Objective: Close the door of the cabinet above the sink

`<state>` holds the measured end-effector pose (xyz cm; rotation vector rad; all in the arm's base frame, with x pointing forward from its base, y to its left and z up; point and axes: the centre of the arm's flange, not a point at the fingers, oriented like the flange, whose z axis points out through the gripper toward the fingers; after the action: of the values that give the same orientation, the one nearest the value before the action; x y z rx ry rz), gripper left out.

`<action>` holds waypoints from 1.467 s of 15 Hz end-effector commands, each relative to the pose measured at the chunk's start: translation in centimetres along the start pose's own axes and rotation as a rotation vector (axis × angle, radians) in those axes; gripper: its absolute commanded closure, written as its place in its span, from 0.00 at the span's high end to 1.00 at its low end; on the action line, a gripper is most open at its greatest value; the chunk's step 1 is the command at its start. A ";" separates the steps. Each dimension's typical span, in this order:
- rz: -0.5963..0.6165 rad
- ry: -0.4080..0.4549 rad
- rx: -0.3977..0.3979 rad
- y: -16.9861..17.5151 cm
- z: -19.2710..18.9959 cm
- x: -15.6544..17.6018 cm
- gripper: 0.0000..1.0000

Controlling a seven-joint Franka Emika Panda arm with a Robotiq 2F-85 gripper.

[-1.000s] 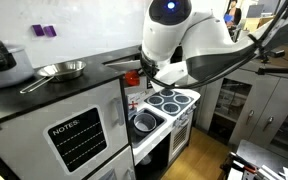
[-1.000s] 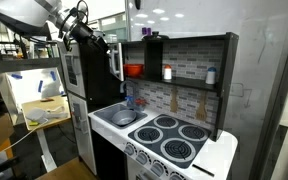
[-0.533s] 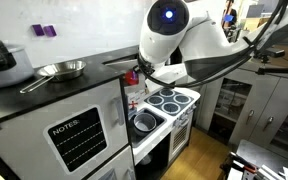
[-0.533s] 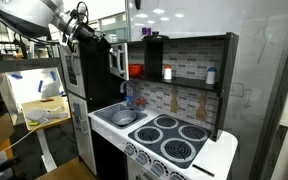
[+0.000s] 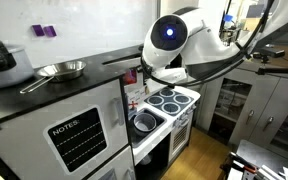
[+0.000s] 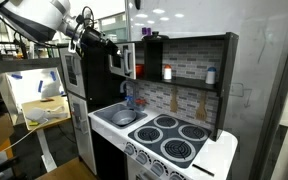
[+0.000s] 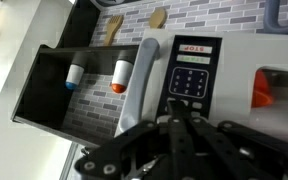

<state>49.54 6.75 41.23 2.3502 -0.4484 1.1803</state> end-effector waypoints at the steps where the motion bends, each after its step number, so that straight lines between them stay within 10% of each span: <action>1: 0.009 0.040 0.009 -0.5 1.3 0.7 0.00; 18: 0.009 0.072 0.011 -1.6 4.7 3.4 0.00; 19: 0.009 0.064 0.016 -1.6 4.6 3.4 0.26; 22: 0.004 0.028 0.036 -1.3 3.9 3.3 0.38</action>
<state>53.62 5.60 41.31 2.3090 -0.4467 1.2362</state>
